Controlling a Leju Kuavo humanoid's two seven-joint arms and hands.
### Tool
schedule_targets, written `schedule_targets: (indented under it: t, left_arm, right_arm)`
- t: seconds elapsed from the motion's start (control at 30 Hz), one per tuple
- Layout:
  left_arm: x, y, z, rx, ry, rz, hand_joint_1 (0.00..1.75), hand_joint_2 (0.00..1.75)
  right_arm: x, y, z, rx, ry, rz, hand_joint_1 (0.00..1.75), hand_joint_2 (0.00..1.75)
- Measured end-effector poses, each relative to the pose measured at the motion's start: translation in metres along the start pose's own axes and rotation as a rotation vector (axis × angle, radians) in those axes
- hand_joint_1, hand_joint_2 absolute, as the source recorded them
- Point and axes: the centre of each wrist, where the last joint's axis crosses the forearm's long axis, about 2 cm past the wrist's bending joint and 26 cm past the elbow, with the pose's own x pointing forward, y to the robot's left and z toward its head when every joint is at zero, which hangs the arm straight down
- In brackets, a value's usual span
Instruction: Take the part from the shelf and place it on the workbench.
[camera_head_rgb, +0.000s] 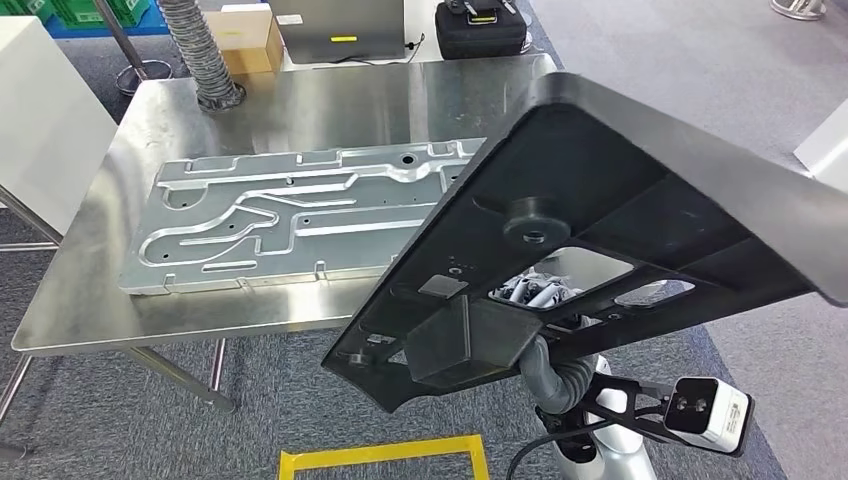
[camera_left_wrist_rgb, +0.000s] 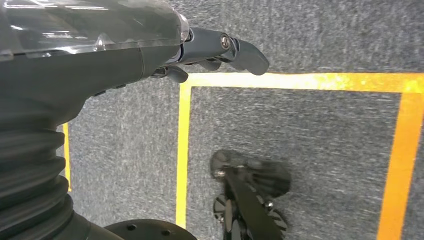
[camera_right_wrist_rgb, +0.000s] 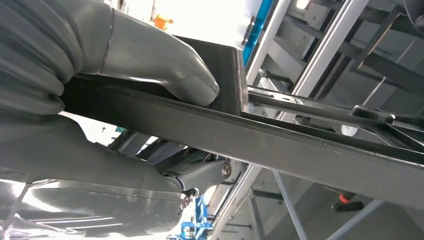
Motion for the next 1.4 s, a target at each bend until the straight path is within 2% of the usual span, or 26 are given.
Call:
schedule_targets:
  t: [0.23,0.33,0.4,0.47,0.6,0.73,0.9,1.1,1.23,1.4]
  left_arm:
    - [0.0,0.001,0.0,0.005,0.002,0.005,0.0,1.75]
    - [0.003,0.001,-0.001,0.013,-0.006,0.014,0.0,1.75]
    - [0.003,0.002,-0.001,0.019,-0.014,0.021,0.0,1.75]
    - [0.001,0.002,-0.001,0.024,-0.019,0.028,0.0,1.75]
    - [0.001,0.0,0.0,0.021,-0.027,0.039,0.0,1.75]
    - [-0.002,0.001,0.0,0.018,-0.023,0.039,0.0,1.75]
    - [0.0,0.0,0.0,0.013,-0.026,0.039,0.0,1.75]
    - [0.003,0.002,-0.001,0.007,-0.042,0.036,0.0,1.75]
    - [0.006,0.001,-0.002,0.002,-0.051,0.026,0.0,1.75]
    - [0.007,0.0,-0.002,-0.001,-0.053,0.017,0.0,1.75]
  right_arm:
    - [-0.001,-0.019,-0.007,-0.05,-0.016,0.06,1.75,1.75]
    - [-0.003,-0.041,-0.007,-0.139,0.013,0.126,1.75,1.75]
    - [-0.005,-0.061,0.003,-0.248,0.067,0.197,1.75,1.75]
    - [-0.004,-0.087,0.017,-0.389,0.146,0.33,1.75,1.75]
    - [0.018,-0.149,0.041,-0.658,0.267,0.785,1.75,1.75]
    - [0.049,-0.188,0.05,-0.759,0.322,1.186,1.75,1.75]
    - [0.065,-0.211,0.034,-0.687,0.383,1.638,1.75,1.75]
    - [0.052,-0.226,-0.001,-0.407,0.453,2.011,1.75,1.75]
    - [0.036,-0.231,-0.026,-0.223,0.472,2.116,1.75,1.75]
    - [0.022,-0.24,-0.063,-0.137,0.449,2.125,1.75,1.75]
